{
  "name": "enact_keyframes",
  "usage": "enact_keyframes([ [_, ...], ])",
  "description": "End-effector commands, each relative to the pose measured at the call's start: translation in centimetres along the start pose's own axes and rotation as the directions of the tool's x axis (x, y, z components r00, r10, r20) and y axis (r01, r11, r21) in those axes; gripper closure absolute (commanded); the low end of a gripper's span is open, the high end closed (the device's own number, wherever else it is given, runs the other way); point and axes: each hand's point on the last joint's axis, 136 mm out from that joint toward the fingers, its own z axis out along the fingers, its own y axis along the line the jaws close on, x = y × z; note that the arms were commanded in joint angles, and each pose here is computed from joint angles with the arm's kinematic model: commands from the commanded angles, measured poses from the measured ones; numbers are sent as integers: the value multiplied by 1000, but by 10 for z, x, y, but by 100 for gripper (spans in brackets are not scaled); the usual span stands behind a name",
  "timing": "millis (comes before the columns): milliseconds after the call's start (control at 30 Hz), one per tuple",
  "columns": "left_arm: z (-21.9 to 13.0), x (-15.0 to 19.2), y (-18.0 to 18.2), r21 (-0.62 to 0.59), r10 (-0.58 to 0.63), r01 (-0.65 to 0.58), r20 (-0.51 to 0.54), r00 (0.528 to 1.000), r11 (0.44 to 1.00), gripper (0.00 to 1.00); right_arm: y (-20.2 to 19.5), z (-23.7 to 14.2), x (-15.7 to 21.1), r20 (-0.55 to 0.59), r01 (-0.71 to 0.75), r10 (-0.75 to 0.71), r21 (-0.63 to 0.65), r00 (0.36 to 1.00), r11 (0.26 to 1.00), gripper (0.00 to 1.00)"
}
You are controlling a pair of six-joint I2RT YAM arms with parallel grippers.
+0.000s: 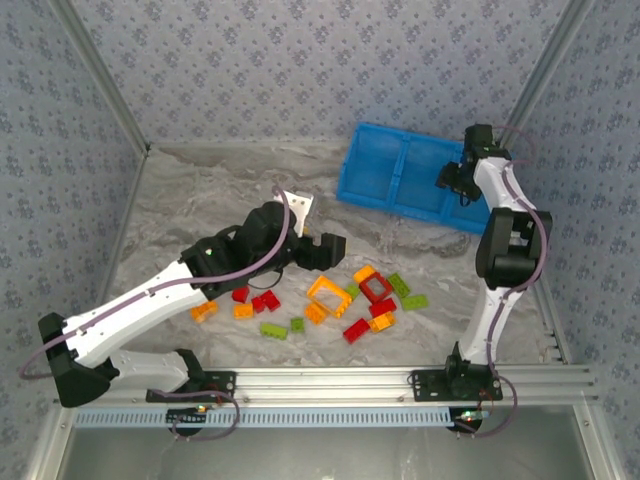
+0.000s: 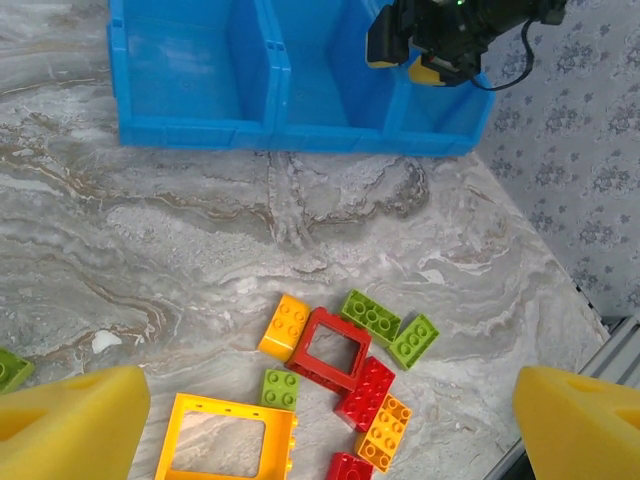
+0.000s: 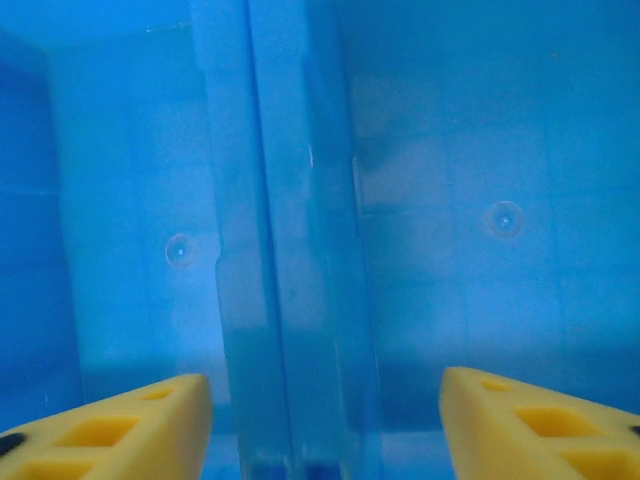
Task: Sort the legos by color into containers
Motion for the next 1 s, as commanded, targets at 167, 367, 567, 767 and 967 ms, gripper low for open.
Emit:
enact_keyframes([
  [167,-15,-12,4,-19,-2,3,65,998,1000,6,5,9,-13,-24,51,-51,22,998,998,61],
  [367,-25,-13,23,-112,23,-14,80,997,994,6,29,4,-5,-34,134,-134,11,990,991,85],
  [567,-44,-16,42,-189,34,-10,123,992,982,4,78,-10,17,-33,215,-216,-32,976,976,92],
  [767,-60,-9,66,-266,20,15,130,991,964,3,137,-11,46,-34,239,-242,-79,970,968,93],
  [967,-71,0,81,-284,-20,60,144,989,957,3,199,-9,69,-22,253,-257,-117,966,960,94],
])
